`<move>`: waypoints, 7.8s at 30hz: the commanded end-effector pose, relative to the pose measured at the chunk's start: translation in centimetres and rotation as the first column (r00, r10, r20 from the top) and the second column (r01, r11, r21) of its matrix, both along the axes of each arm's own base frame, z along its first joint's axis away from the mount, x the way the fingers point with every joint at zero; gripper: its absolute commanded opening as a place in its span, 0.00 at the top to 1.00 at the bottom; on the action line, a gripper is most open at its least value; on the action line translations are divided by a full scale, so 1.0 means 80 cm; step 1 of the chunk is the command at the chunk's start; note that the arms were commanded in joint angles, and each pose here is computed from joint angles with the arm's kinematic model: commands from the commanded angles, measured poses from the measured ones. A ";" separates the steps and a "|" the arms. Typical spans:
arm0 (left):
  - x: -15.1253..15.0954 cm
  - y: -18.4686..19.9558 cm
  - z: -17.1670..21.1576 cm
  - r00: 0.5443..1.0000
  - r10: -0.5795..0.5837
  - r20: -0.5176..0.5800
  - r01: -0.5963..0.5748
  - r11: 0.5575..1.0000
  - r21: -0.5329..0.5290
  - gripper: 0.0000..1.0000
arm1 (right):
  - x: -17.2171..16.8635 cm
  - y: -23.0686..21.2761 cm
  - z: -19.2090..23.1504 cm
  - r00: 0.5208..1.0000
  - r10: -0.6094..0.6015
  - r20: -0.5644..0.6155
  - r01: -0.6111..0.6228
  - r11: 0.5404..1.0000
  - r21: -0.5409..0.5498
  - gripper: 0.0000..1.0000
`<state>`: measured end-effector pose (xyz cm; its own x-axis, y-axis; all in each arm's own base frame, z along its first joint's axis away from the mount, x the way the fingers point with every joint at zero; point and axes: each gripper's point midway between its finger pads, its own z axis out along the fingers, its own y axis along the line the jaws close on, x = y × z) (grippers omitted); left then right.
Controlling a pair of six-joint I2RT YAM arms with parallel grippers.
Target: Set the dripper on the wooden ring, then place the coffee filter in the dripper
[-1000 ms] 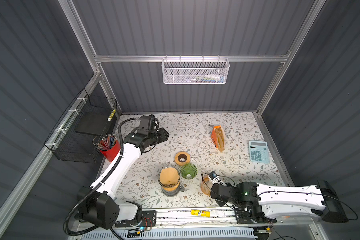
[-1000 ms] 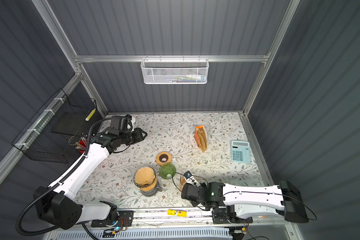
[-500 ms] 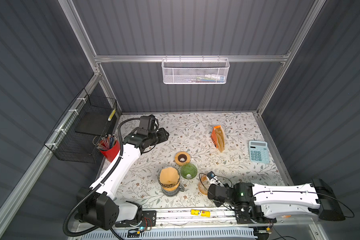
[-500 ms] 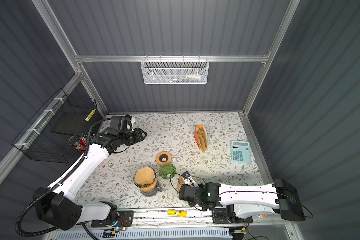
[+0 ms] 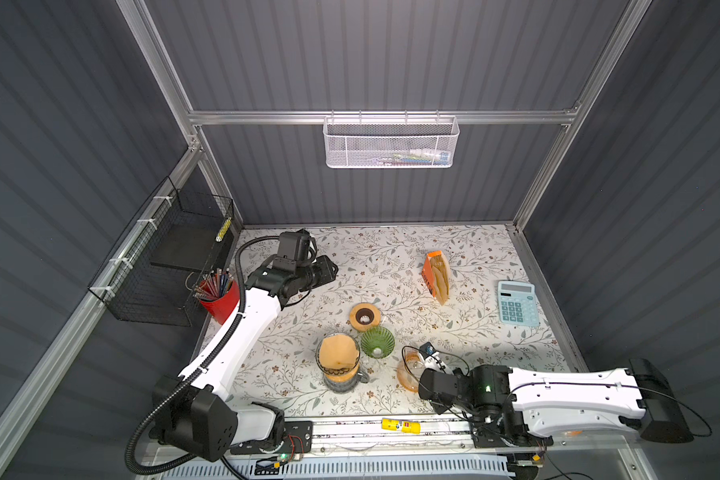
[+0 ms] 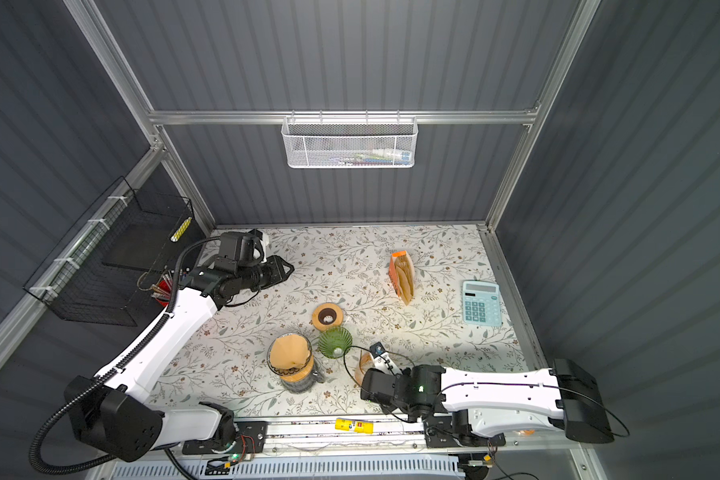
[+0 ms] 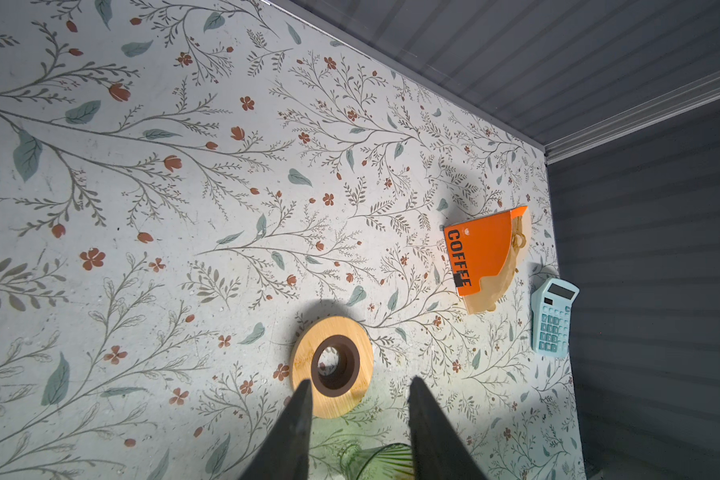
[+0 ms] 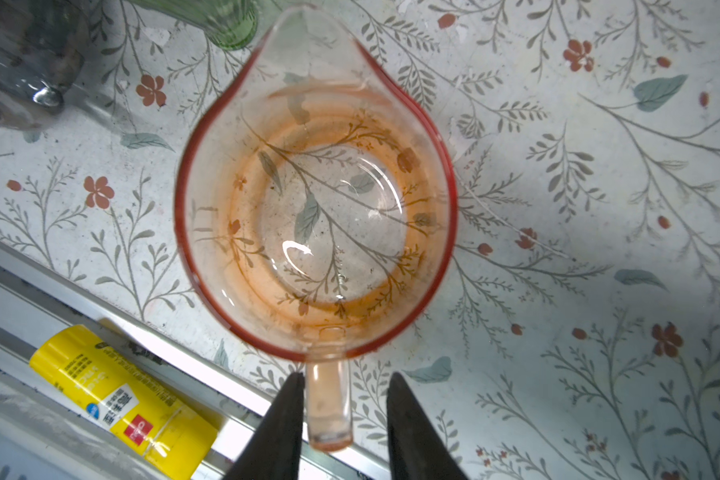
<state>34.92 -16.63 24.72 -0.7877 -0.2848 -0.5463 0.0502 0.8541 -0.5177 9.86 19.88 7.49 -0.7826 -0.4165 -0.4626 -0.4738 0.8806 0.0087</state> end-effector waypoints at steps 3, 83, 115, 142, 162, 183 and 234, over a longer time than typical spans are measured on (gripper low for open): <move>-0.002 0.002 0.005 1.000 0.015 0.021 -0.015 1.000 -0.013 0.60 | 0.000 -0.016 -0.009 0.998 -0.064 -0.010 0.063 0.995 -0.073 0.59; 0.015 -0.005 -0.015 1.000 -0.006 -0.030 0.007 1.000 0.023 0.60 | 0.093 -0.070 -0.006 0.920 -0.368 -0.134 0.368 0.929 -0.026 0.53; -0.004 -0.067 -0.170 0.869 -0.234 -0.435 0.332 0.929 0.164 0.46 | 0.161 -0.051 0.098 0.940 -0.329 -0.093 0.341 0.915 0.213 0.51; -0.024 -0.079 -0.248 0.809 -0.238 -0.537 0.413 0.880 0.233 0.48 | 0.163 -0.049 0.082 0.933 -0.335 -0.134 0.357 0.910 0.211 0.51; -0.044 -0.071 -0.282 0.774 -0.219 -0.595 0.454 0.846 0.280 0.55 | 0.161 -0.051 0.077 0.926 -0.349 -0.147 0.374 0.903 0.211 0.50; -0.045 -0.073 -0.285 0.772 -0.216 -0.598 0.468 0.830 0.304 0.63 | 0.161 -0.052 0.080 0.926 -0.350 -0.144 0.374 0.901 0.219 0.50; -0.024 -0.159 -0.062 0.869 -0.385 -0.310 0.453 0.872 0.187 0.71 | 0.166 -0.057 0.137 0.921 -0.384 -0.062 0.380 0.856 0.351 0.49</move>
